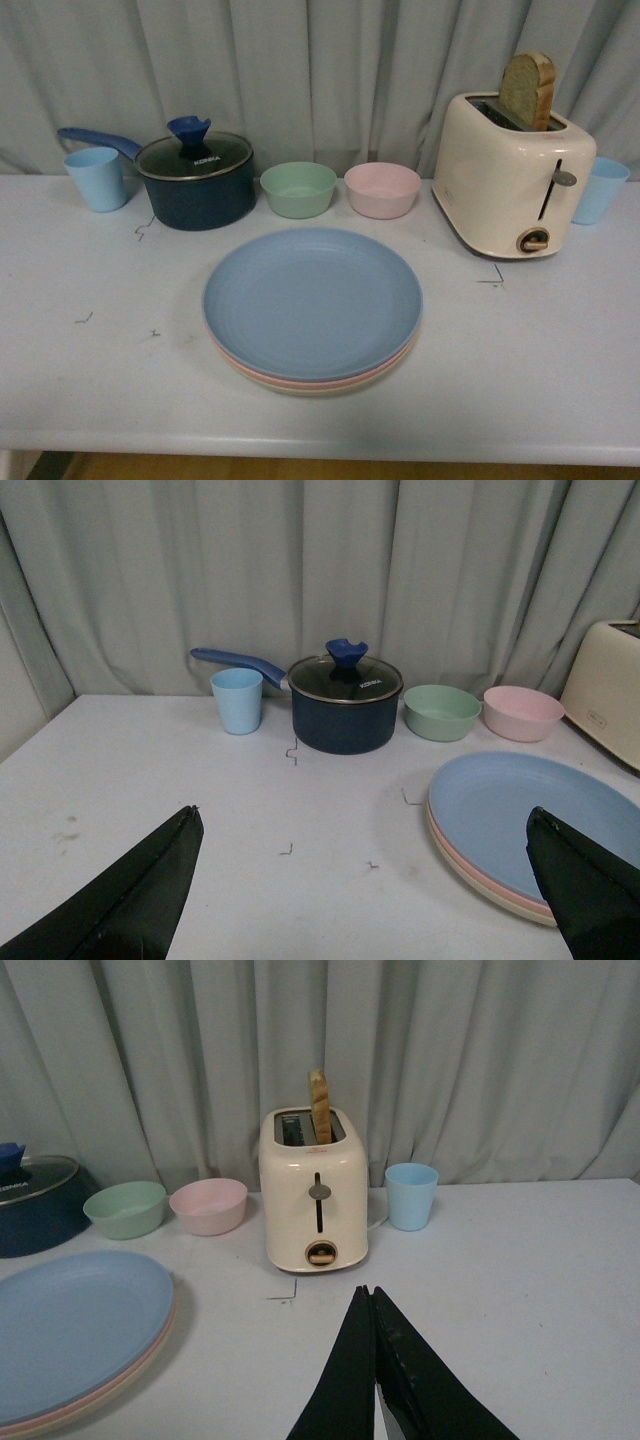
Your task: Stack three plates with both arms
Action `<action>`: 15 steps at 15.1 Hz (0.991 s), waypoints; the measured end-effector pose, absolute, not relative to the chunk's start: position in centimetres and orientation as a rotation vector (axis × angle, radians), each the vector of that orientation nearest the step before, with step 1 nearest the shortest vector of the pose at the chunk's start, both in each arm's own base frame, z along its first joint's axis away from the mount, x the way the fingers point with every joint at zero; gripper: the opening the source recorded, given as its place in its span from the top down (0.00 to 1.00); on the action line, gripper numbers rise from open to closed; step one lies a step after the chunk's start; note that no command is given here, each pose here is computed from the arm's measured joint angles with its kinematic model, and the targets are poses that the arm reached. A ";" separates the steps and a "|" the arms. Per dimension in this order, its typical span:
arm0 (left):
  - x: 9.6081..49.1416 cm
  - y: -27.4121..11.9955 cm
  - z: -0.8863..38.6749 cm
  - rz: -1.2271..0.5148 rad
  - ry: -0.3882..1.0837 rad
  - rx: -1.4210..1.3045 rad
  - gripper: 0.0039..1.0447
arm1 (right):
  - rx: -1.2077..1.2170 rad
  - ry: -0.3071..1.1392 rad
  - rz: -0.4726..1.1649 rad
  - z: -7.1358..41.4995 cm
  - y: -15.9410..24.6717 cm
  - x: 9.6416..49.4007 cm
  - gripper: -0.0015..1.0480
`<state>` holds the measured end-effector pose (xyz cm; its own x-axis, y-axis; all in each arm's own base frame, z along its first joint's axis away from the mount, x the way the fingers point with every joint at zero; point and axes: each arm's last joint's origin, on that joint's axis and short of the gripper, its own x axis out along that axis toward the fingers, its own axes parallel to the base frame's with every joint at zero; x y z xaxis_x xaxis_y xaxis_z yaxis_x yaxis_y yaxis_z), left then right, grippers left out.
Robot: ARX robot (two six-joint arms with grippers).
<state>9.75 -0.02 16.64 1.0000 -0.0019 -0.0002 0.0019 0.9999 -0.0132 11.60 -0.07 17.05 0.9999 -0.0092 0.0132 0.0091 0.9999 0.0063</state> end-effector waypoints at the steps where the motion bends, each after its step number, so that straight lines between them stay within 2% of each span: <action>1: 9.8 0.0 16.6 -0.002 0.000 -0.013 0.06 | 0.006 -0.015 -0.009 17.1 -0.1 11.4 0.98; 6: 9.8 0.0 16.6 -0.002 0.000 -0.013 0.06 | 0.006 -0.012 -0.009 17.0 -0.1 10.8 0.98; 7: 9.8 0.0 16.6 -0.002 0.000 -0.013 0.06 | 0.006 0.036 -0.008 16.4 -0.1 10.3 0.98; 8: 9.8 0.0 16.6 -0.002 0.001 -0.013 0.06 | 0.006 -0.020 -0.006 16.8 -0.1 9.7 0.98; 10: 9.8 0.0 16.6 -0.003 -0.001 -0.013 0.06 | 0.006 -0.002 -0.006 16.7 -0.1 9.7 0.98; 11: 9.8 0.0 16.6 -0.002 0.000 -0.013 0.06 | 0.006 -0.005 -0.006 16.7 -0.1 9.7 0.91; 15: 9.8 0.0 16.6 -0.002 0.000 -0.013 0.06 | 0.006 -0.004 -0.006 16.7 -0.1 9.7 0.43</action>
<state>9.75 -0.02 16.64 1.0000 -0.0019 0.0002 0.0019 0.9999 -0.0132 9.72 -0.06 16.68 1.0000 -0.0061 0.0040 0.0061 1.0000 0.0055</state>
